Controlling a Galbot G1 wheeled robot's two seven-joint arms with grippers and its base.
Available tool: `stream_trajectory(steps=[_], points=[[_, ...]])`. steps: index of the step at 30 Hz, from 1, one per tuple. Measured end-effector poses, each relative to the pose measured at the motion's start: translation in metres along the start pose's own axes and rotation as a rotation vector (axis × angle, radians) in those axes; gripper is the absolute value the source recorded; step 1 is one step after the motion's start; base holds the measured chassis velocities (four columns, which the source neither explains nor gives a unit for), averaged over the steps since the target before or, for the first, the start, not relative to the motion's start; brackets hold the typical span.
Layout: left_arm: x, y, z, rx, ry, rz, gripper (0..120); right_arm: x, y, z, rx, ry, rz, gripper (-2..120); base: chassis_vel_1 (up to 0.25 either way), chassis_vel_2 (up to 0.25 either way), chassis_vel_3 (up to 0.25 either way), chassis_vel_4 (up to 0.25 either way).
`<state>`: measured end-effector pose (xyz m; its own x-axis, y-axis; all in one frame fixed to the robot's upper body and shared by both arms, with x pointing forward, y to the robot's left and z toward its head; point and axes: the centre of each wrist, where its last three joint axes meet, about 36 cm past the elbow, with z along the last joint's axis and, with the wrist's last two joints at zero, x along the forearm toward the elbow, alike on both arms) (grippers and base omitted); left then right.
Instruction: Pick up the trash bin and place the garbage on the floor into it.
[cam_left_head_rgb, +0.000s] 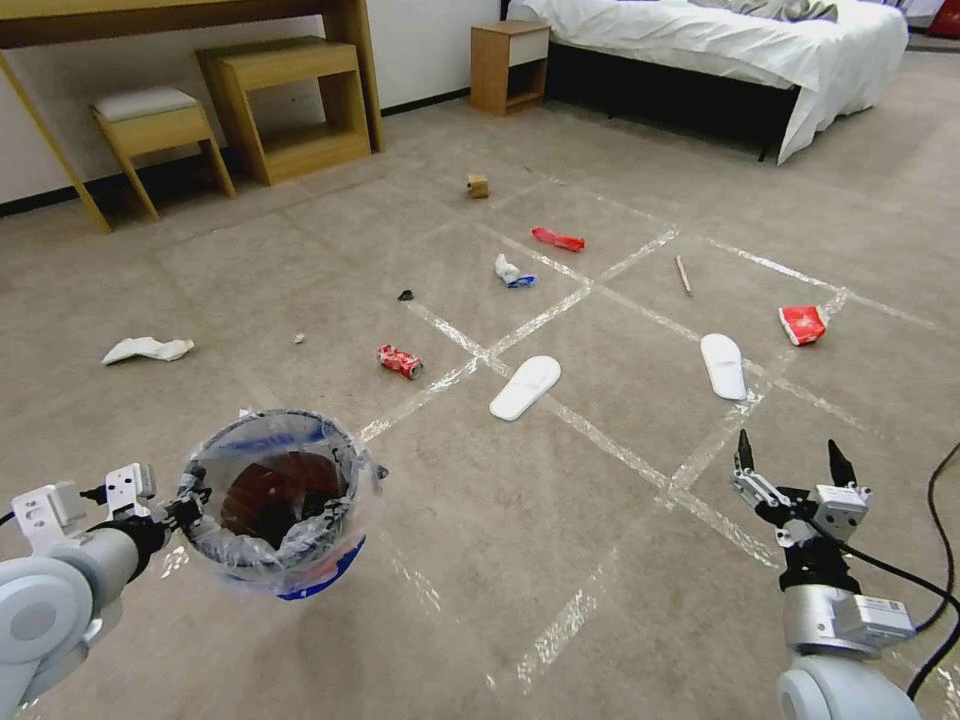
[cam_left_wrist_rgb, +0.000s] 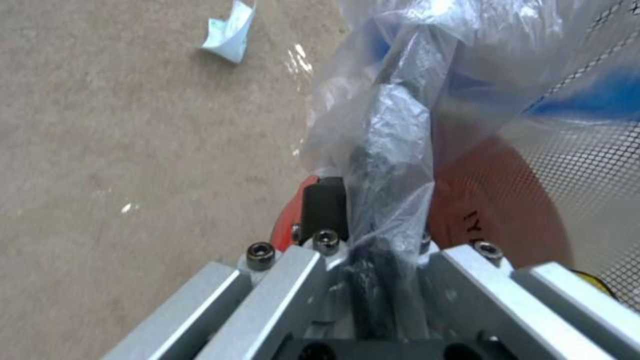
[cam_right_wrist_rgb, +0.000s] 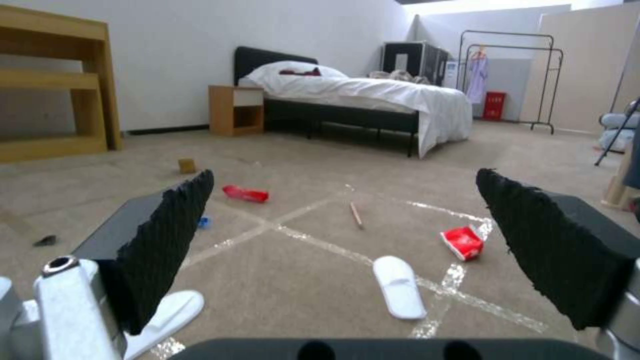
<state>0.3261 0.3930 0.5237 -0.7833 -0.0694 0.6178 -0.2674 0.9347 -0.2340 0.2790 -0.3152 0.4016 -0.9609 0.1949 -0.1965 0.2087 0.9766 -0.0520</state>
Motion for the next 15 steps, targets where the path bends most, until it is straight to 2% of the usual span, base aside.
stream_trajectory(steps=[15], points=[[0.0021, 0.0009, -0.0009, -0.005, 0.004, -0.002, 0, -0.0029, 0.0015, 0.0012, -0.008, -0.003, -0.001, 100, -0.128, 0.131, 0.126, -0.123]])
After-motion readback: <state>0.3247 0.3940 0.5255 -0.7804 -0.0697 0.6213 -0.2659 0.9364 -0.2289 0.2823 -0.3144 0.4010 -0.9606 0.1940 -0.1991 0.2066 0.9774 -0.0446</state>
